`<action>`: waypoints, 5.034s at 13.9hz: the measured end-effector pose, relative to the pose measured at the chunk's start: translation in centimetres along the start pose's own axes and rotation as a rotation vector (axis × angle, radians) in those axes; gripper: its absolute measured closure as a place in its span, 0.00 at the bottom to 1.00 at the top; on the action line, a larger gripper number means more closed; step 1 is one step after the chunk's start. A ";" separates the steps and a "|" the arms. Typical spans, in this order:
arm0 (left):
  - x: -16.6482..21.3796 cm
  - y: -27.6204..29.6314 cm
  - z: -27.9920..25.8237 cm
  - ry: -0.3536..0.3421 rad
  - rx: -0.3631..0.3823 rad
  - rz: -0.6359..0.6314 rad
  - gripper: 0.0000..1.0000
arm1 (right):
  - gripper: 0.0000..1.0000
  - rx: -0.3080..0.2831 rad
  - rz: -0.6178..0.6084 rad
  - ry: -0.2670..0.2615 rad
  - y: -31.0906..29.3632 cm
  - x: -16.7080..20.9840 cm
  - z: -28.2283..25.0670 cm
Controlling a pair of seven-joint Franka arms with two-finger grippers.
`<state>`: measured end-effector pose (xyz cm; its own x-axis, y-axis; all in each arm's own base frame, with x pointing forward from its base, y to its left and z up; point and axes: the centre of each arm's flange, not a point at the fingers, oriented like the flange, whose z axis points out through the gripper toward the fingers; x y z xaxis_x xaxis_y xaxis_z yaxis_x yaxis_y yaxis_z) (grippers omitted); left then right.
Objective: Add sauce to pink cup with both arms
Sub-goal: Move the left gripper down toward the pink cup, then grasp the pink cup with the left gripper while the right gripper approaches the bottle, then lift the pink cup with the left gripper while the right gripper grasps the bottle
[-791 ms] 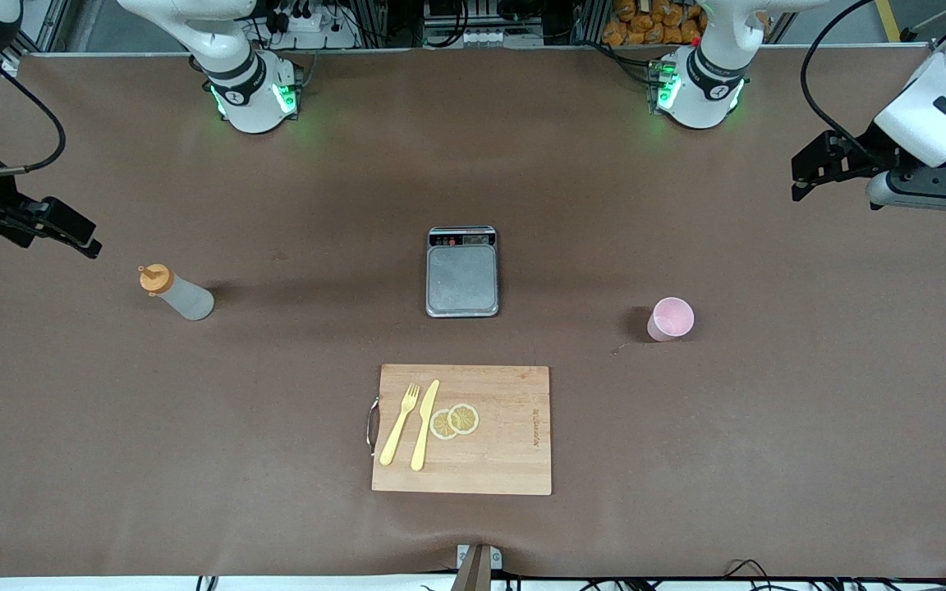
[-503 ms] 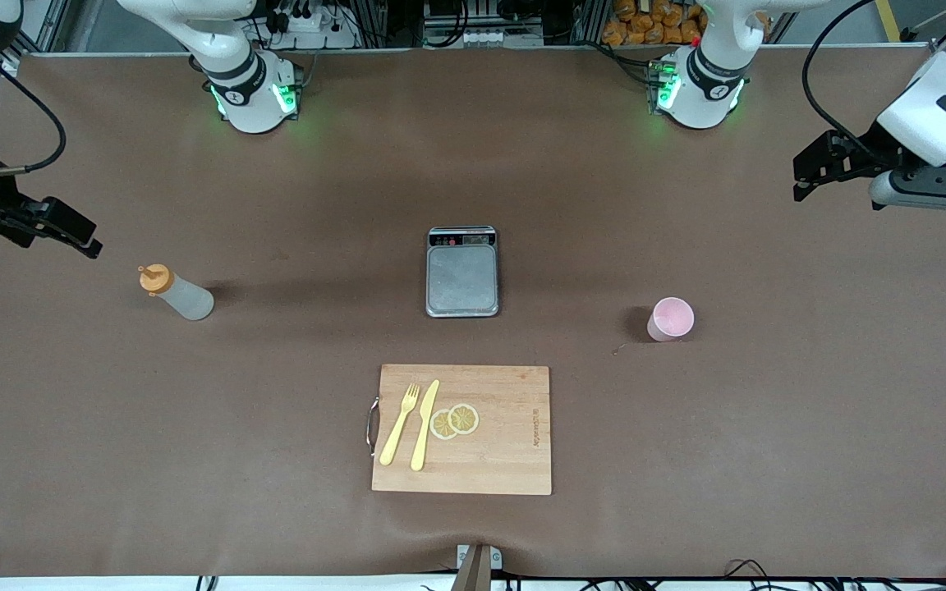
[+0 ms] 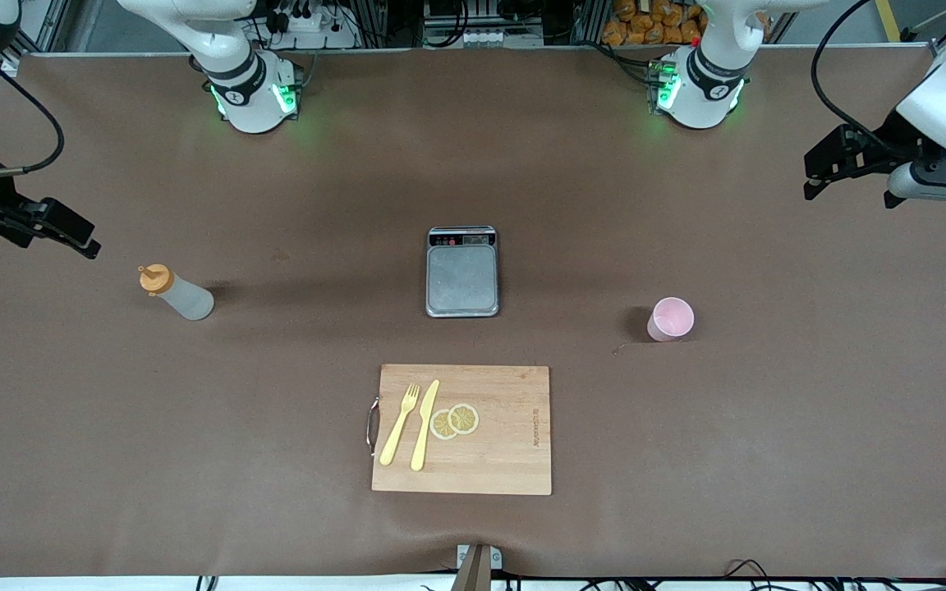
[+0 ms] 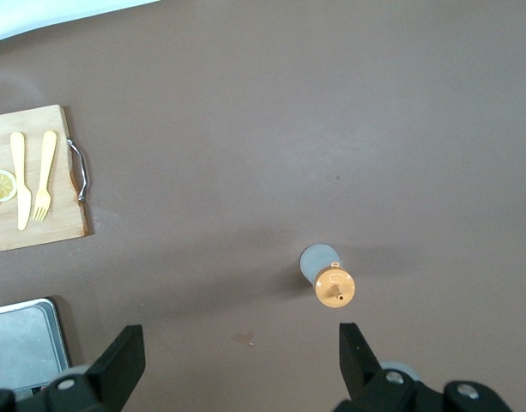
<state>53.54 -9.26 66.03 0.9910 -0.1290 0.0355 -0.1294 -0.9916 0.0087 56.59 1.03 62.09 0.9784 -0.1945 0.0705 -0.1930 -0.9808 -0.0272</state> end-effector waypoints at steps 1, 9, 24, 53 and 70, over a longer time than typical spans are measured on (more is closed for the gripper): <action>0.2 -0.2 0.4 -0.008 0.000 -0.006 0.00 | 0.00 0.000 0.005 0.000 0.3 0.1 0.0; 2.5 -1.3 6.3 -0.117 -0.006 -0.031 0.00 | 0.00 -0.001 0.011 -0.001 0.6 0.1 0.0; 2.8 2.1 29.7 -0.086 -0.066 -0.019 0.00 | 0.00 -0.007 0.038 -0.019 2.5 0.8 1.0; 2.4 1.5 44.2 -0.119 -0.089 -0.047 0.81 | 0.00 0.481 0.831 -0.636 34.5 0.1 30.8; 5.6 12.5 30.7 -0.077 -0.131 -0.233 0.97 | 0.00 0.705 1.147 -1.047 31.0 -2.0 46.1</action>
<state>58.57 -22.79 35.64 0.9936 0.0964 -0.0585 0.1037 -0.9851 0.1372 52.11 -28.42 15.17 0.0543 -0.3714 -0.9269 -0.9945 -0.1031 -0.0170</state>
